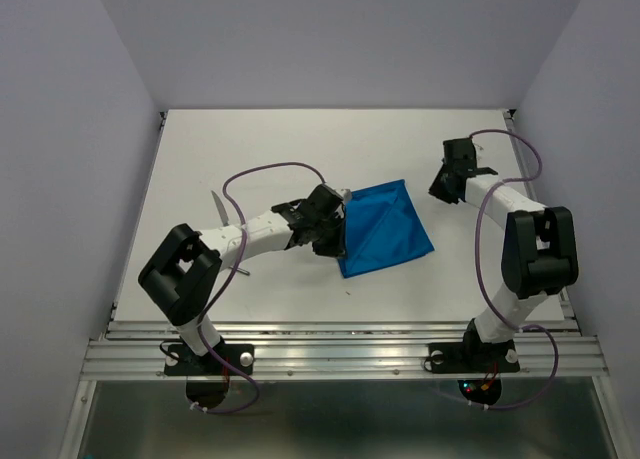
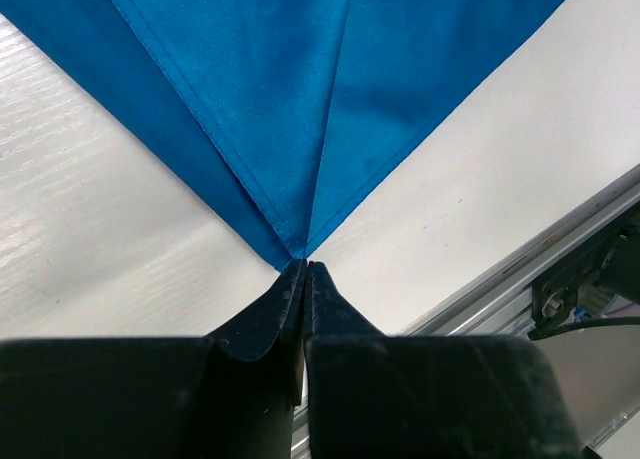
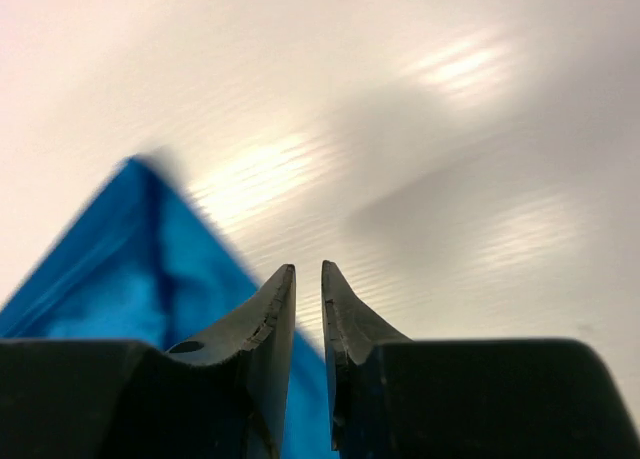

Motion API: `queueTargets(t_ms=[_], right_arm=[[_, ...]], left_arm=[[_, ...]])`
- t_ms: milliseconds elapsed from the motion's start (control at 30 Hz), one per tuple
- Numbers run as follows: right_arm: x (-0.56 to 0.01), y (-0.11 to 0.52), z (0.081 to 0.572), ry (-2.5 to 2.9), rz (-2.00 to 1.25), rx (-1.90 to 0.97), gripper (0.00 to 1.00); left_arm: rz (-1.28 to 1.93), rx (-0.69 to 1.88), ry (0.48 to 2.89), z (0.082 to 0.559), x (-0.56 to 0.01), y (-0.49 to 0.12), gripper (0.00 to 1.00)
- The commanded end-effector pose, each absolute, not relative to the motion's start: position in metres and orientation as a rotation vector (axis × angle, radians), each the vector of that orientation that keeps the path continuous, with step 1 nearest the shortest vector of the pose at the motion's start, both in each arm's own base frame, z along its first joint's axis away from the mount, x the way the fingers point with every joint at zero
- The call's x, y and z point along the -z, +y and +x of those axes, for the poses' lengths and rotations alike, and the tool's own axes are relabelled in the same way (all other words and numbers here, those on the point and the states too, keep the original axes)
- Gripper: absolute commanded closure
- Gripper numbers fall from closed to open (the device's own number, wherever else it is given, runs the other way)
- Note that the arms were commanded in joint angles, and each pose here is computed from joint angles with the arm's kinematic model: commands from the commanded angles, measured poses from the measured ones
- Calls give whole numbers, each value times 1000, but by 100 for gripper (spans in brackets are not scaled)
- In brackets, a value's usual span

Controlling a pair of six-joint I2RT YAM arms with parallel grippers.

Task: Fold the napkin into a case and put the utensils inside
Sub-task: Smooth out the upper triangle-folded napkin at the center of the board, then move the upper triangle-folded napkin to the center of the board.

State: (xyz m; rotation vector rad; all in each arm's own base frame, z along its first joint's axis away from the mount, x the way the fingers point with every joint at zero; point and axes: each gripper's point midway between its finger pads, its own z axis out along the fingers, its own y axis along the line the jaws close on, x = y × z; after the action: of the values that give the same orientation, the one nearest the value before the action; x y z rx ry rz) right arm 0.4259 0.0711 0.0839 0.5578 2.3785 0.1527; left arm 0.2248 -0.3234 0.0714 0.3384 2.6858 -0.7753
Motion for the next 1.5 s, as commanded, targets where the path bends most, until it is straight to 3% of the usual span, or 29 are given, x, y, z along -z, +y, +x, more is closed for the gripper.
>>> queueTargets(t_ms=[0,133,467,767,933,1067,1367,1400,1467], right_arm=[[-54,31,398,2442,646,-42,77],[-36,32,382,2491,654,-40,78],[-9,71,332,2576,639,-215,80],[3,162,250,2681,537,-481,81],[-7,168,230,2671,548,-515,80],[-22,131,239,2586,529,-263,76],[-58,116,282,2492,494,-213,75],[-69,120,292,2470,486,-233,75],[-78,126,302,2457,467,-252,76]], left_arm=[[338,755,2632,235,-96,-320,88],[317,779,2593,244,-111,-314,78],[231,724,2548,271,-136,-280,68],[192,625,2538,288,-143,-260,63],[178,621,2541,289,-142,-260,62],[163,586,2547,292,-140,-257,62],[125,388,2560,294,-131,-239,58],[113,369,2570,294,-127,-235,49],[78,340,2583,298,-118,-225,45]])
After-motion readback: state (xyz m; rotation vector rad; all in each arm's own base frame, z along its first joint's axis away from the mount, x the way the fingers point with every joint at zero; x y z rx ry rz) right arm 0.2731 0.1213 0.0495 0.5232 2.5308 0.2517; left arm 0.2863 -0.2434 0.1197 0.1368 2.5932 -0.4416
